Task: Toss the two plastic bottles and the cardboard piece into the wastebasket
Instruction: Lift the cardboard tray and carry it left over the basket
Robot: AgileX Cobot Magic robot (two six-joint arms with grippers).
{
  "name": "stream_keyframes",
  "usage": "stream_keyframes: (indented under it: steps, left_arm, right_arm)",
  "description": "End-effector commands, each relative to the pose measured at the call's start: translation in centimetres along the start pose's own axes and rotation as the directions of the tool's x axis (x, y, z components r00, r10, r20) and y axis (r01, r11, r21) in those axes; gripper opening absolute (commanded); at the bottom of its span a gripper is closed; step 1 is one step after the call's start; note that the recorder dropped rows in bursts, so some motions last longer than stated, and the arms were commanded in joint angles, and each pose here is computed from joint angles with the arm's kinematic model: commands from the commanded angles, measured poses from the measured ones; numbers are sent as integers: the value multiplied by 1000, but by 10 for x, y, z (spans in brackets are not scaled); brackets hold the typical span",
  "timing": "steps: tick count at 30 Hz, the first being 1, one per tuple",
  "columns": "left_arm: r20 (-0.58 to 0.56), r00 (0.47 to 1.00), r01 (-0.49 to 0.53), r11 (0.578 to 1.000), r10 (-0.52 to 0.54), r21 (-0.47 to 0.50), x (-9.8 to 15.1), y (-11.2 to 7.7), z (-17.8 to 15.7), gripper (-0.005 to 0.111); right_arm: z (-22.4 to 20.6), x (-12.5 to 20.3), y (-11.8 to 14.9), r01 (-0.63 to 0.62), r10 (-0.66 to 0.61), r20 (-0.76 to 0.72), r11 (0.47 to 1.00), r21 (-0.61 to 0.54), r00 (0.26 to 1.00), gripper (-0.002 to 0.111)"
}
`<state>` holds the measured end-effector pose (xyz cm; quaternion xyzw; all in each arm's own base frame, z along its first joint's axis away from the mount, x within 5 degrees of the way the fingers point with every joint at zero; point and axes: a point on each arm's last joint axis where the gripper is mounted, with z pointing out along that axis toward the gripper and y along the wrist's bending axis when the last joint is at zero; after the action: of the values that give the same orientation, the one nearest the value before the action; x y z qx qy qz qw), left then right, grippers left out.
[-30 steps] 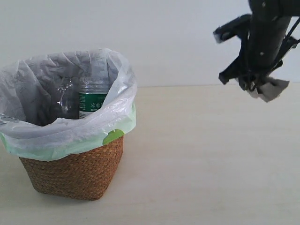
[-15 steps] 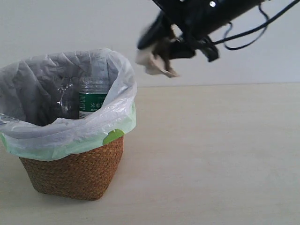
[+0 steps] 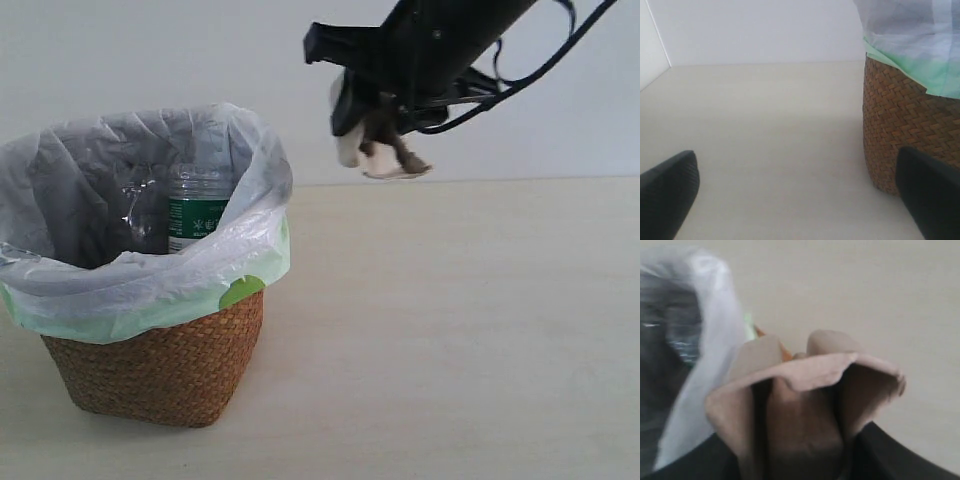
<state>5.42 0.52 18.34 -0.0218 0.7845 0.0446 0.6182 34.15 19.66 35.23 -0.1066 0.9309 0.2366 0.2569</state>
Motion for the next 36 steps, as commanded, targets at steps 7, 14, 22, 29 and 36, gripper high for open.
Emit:
stream_keyframes:
  steps: [7,14,22,29,36]
  left_arm:
    - [13,1000,11,1000,-11,-2,-2,0,-1,108]
    - [13,1000,11,1000,-11,-2,-2,0,-1,108]
    - [13,1000,11,1000,-11,-2,-2,0,-1,108]
    - [13,1000,11,1000,-11,-2,-2,0,-1,108]
    - [13,1000,11,1000,-11,-2,-2,0,-1,108]
  right_arm:
    - [-82,-3,-46,-96,-9,174,803,588,985,0]
    - [-50,7,-21,-150,147,31,947,284,989,0]
    - [-64,-8,72,-118,191,23,690,-714,981,0]
    - [-63,-7,79,-6,122,111,701,-713,986,0]
    - [-40,1,41,17,7,84,959,-283,996,0]
